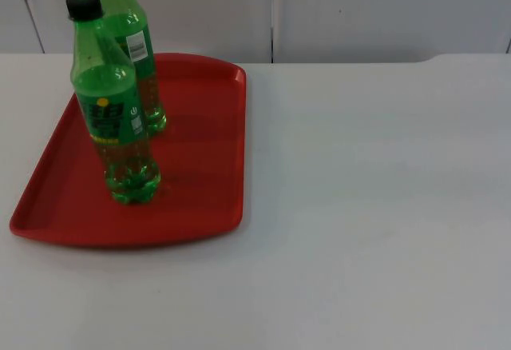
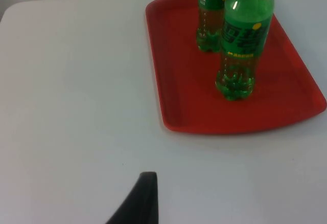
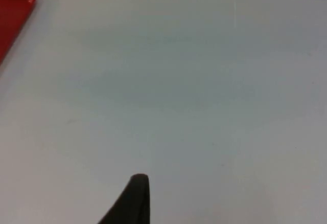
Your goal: Place the bottle upright on the tray.
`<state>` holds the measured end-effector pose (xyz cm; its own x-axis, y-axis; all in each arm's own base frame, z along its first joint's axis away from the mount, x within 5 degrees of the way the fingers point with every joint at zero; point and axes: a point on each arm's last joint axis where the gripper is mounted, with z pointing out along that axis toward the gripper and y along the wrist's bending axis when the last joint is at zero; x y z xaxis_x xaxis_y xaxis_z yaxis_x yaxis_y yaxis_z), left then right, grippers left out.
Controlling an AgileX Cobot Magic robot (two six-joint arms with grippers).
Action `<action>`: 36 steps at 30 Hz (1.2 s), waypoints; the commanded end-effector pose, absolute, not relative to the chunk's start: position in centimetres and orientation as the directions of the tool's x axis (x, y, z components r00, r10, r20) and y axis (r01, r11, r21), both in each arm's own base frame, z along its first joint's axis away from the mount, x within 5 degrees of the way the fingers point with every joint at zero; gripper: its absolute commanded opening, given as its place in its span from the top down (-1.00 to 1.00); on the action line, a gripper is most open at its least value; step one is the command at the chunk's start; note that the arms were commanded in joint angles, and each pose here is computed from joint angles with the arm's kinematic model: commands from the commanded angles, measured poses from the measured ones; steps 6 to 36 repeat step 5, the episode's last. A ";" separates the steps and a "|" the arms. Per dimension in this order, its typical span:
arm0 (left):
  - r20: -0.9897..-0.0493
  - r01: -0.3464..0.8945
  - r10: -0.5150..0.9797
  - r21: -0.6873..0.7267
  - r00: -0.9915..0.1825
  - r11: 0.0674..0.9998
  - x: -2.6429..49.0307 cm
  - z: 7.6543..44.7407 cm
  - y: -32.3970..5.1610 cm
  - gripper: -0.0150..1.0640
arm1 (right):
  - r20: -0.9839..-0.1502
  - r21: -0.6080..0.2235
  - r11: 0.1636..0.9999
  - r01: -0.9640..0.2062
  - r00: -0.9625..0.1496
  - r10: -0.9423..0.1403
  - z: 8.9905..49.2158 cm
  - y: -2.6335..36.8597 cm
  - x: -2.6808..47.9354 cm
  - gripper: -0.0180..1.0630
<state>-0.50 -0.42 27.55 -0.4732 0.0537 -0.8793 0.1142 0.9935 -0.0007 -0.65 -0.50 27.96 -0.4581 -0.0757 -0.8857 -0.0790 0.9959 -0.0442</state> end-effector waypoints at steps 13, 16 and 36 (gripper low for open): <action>-0.881 0.112 0.046 -0.008 -0.470 0.994 -0.5 27.5 -0.4 -0.98 | -0.889 -0.041 0.999 -0.016 -0.457 -0.044 28.0 -0.4 -0.7 -0.98; -0.881 0.112 0.046 -0.008 -0.470 0.994 -0.5 27.5 -0.4 -0.98 | -0.889 -0.041 0.999 -0.016 -0.457 -0.044 28.0 -0.4 -0.7 -0.98; -0.881 0.112 0.046 -0.008 -0.470 0.994 -0.5 27.5 -0.4 -0.98 | -0.889 -0.041 0.999 -0.016 -0.457 -0.044 28.0 -0.4 -0.7 -0.98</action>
